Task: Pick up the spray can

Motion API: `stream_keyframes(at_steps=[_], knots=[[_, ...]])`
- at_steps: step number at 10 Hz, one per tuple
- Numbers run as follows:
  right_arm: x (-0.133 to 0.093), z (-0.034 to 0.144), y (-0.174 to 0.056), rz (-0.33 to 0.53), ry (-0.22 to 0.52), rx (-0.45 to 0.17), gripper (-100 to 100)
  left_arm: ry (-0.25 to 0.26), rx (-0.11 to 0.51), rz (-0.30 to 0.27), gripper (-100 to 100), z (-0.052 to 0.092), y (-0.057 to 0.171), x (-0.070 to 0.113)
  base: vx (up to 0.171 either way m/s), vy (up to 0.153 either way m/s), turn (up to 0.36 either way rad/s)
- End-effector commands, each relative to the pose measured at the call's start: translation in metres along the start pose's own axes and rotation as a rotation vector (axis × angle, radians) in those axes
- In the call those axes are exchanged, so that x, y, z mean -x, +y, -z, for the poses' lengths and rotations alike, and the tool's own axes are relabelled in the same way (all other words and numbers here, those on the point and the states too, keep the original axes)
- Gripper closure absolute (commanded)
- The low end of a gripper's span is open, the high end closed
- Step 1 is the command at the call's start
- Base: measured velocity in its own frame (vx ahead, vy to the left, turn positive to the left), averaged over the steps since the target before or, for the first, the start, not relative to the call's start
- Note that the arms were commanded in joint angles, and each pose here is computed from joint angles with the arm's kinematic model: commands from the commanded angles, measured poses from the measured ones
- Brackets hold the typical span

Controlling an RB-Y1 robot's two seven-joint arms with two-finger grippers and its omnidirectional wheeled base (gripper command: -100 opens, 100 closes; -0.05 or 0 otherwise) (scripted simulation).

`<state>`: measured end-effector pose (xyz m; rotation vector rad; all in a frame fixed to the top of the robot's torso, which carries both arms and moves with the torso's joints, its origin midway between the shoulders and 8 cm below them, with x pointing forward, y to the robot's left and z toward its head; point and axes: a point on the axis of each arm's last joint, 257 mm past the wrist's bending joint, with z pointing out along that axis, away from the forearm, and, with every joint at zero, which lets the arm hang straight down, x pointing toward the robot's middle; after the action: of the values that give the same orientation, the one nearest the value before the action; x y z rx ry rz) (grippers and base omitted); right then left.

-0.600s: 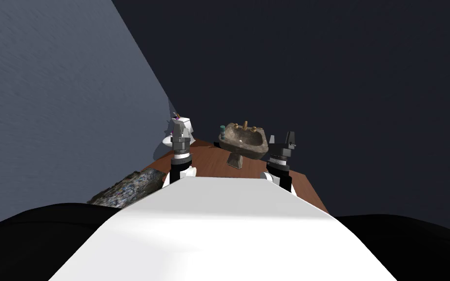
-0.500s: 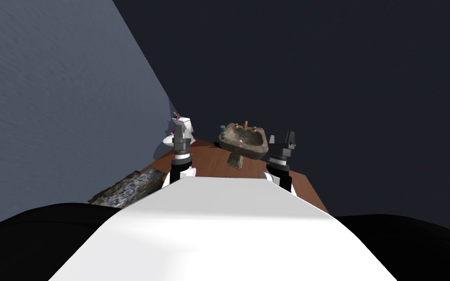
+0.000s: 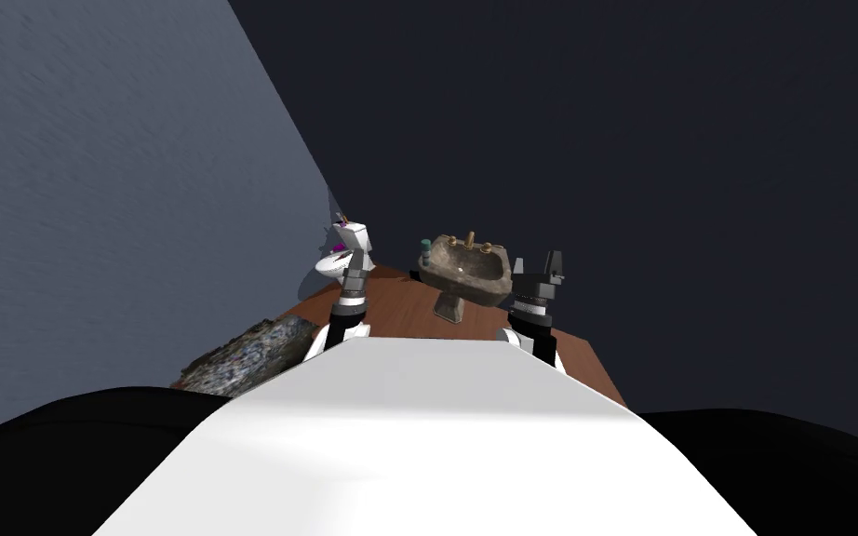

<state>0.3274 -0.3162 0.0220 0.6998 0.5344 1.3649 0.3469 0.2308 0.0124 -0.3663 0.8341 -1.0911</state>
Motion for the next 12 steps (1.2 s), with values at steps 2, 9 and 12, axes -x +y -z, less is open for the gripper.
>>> stream_keyframes(at_steps=[2, 9, 12], knots=[[0.0, 0.0, 0.0, 0.0, 0.0, 0.0, 0, 0.079, 0.053, -0.049, -100, 0.015, 0.025, -0.017, 0.014, -0.047, 0.074], [0.0, 0.0, 0.0, 0.0, 0.0, 0.0, 0, 0.322, 0.218, -0.217, -100, 0.076, 0.105, -0.053, 0.032, -0.069, 0.083], [0.0, 0.0, 0.0, 0.0, 0.0, 0.0, 0, 0.407, 0.262, -0.287, -100, 0.097, 0.13, -0.06, 0.03, -0.054, 0.012]])
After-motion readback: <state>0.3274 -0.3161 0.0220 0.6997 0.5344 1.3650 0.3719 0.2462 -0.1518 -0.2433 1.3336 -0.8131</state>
